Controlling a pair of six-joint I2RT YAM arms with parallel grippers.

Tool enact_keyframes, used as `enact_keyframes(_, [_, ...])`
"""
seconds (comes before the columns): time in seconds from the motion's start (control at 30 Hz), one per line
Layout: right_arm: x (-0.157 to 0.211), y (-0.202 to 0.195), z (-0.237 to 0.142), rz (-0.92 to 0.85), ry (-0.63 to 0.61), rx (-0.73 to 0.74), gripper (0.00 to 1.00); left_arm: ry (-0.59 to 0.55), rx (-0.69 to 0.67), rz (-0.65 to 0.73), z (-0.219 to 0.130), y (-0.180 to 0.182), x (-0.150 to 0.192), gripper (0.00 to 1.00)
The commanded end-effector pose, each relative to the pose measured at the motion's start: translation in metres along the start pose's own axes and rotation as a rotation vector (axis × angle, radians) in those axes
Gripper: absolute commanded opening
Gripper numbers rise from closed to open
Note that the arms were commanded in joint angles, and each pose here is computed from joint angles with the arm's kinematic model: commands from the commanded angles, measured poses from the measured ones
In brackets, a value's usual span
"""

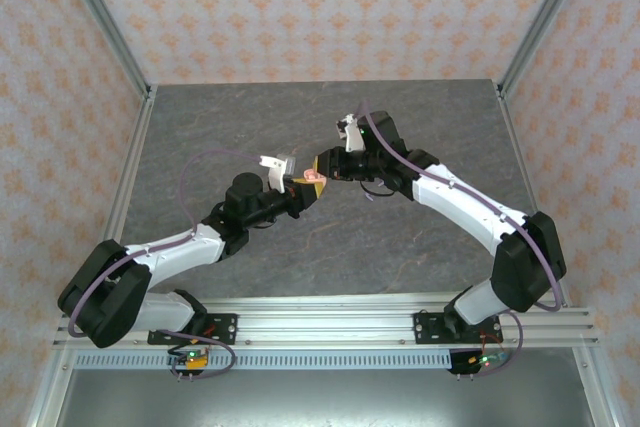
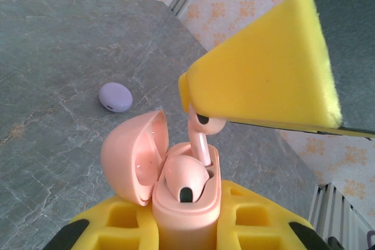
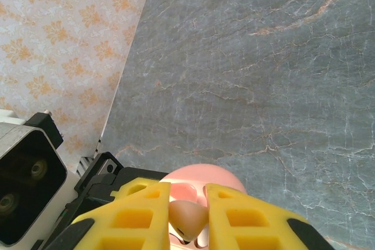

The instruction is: Insert wireless bluetooth earbuds into charging case

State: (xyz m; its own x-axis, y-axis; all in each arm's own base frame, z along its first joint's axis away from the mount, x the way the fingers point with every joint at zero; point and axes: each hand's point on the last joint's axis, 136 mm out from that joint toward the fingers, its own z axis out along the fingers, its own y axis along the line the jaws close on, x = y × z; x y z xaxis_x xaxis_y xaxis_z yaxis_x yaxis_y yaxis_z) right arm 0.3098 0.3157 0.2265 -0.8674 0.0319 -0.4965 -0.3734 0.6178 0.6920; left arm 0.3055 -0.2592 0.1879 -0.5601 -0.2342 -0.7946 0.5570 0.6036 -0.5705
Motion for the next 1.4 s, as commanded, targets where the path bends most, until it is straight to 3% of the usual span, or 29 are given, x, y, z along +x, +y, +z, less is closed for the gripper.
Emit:
enact_keyframes(0.0, [0.007,0.007,-0.007,-0.029,0.014,-0.014,0.20,-0.056,0.040,0.013,-0.002,-0.019,-0.022,0.08])
enact_keyframes(0.2, [0.012,0.007,-0.005,-0.032,0.033,-0.013,0.21,-0.058,0.067,0.034,-0.003,-0.025,-0.025,0.08])
enact_keyframes(0.53, [0.013,0.013,-0.012,-0.055,0.038,-0.014,0.33,-0.042,0.066,0.092,-0.007,-0.031,-0.025,0.08])
enact_keyframes(0.77, [0.012,0.017,-0.018,-0.073,0.037,-0.015,0.36,-0.024,0.067,0.127,-0.006,-0.034,-0.021,0.08])
enact_keyframes(1.2, [0.009,0.031,-0.043,-0.122,0.004,-0.012,0.54,0.005,0.068,0.304,-0.008,-0.046,-0.007,0.07])
enact_keyframes(1.37, [0.007,0.031,-0.057,-0.154,-0.013,0.028,0.55,-0.013,0.045,0.328,-0.012,-0.044,-0.007,0.07])
